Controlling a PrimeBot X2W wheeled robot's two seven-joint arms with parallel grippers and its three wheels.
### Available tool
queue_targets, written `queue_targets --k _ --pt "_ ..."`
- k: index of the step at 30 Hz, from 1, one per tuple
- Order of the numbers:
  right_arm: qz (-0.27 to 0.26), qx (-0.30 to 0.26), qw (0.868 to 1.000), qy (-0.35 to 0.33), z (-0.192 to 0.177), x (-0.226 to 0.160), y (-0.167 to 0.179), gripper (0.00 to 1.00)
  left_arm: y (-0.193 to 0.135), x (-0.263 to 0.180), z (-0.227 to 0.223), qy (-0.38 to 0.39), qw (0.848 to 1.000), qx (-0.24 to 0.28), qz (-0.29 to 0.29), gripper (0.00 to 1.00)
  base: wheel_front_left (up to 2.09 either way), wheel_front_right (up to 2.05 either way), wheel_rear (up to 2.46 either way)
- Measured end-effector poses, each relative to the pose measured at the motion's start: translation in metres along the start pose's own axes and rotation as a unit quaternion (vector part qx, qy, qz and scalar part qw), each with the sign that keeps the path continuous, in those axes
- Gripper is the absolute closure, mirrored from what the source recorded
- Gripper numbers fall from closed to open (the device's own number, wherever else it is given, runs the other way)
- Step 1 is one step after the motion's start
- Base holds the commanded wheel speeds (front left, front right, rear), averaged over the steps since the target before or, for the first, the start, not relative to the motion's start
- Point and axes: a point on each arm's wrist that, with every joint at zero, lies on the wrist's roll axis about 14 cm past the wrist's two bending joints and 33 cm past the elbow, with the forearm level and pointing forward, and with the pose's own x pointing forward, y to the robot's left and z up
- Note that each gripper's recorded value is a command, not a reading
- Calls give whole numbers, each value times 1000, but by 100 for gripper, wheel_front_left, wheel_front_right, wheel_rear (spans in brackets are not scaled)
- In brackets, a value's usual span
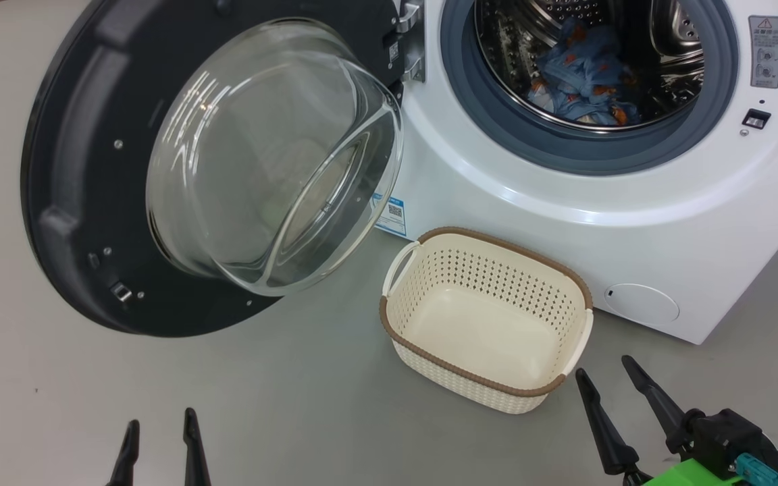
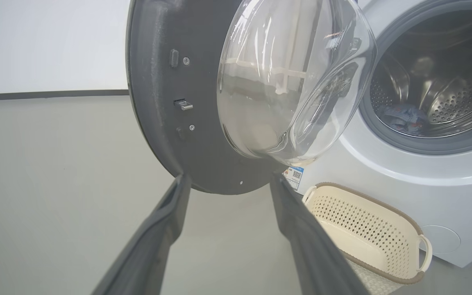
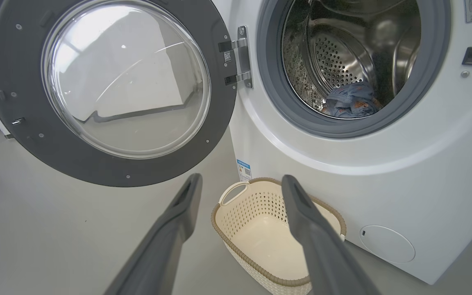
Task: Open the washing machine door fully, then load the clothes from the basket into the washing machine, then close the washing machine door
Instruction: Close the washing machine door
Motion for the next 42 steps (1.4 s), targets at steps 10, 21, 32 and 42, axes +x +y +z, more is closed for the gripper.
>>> queue_targets --k 10,21,32,42 --pt "14 7 1000 -3 1 10 6 0 14 -1 2 1 999 -14 30 20 0 0 0" --pt "-3 9 1000 -9 4 8 -3 0 105 8 23 -42 982 -107 150 100 0 0 0" --pt "-7 16 1000 -9 2 8 -4 0 206 49 58 -91 943 -199 250 100 0 0 0" --pt "-26 24 999 -7 -2 4 -15 0 239 104 88 -97 857 -415 289 100 0 0 0"
